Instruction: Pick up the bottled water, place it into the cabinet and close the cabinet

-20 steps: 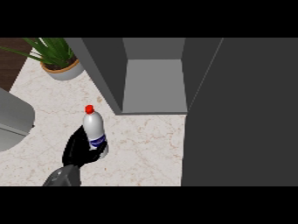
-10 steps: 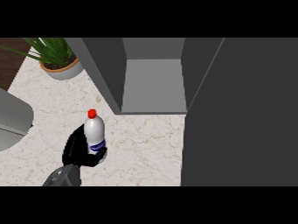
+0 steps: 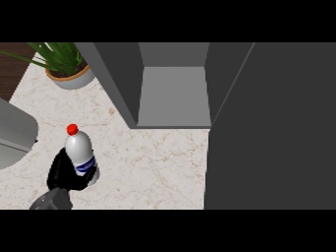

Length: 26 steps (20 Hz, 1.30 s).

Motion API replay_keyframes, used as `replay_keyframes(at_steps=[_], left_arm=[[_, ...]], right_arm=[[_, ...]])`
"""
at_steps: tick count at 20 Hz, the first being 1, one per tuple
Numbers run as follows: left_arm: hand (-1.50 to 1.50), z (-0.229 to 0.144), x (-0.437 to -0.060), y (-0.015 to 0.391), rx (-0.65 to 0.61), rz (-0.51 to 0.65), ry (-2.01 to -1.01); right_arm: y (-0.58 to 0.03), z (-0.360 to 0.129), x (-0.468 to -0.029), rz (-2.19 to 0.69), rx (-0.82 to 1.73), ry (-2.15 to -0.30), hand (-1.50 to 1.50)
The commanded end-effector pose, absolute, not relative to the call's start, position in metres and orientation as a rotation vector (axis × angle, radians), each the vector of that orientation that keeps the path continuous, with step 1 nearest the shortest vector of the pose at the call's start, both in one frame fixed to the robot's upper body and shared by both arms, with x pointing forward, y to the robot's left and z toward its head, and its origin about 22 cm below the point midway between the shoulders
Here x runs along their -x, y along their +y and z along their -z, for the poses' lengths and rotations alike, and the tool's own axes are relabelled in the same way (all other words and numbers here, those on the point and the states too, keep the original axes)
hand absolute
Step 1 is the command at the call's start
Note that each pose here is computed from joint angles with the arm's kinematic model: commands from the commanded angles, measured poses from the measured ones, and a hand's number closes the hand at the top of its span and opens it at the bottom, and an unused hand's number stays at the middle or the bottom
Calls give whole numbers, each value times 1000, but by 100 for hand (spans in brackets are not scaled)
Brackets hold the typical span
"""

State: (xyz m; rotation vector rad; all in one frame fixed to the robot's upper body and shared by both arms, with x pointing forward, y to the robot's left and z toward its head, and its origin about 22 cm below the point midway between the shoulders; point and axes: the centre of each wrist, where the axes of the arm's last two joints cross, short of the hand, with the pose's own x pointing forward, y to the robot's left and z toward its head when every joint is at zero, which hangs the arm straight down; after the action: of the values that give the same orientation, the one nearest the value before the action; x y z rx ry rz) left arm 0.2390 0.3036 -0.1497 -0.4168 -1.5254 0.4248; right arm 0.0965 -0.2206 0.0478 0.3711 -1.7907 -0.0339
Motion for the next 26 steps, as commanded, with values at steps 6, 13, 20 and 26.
replay_keyframes(at_steps=[6, 13, 20, 26], left_arm=[[150, 136, -223, 296, 514, -418, -1549], [150, 94, -243, 270, 517, -342, -1539], [150, 33, -266, 196, 525, -288, -1615], [150, -9, -292, 177, 497, -216, -1642]], right_arm=[[-214, -36, -93, 21, -373, -1782, -150], [-216, -59, -96, 35, -394, -1778, -150], [-216, -61, -102, 22, -409, -1777, -150], [-217, -46, -107, 13, -412, -1788, -150]])
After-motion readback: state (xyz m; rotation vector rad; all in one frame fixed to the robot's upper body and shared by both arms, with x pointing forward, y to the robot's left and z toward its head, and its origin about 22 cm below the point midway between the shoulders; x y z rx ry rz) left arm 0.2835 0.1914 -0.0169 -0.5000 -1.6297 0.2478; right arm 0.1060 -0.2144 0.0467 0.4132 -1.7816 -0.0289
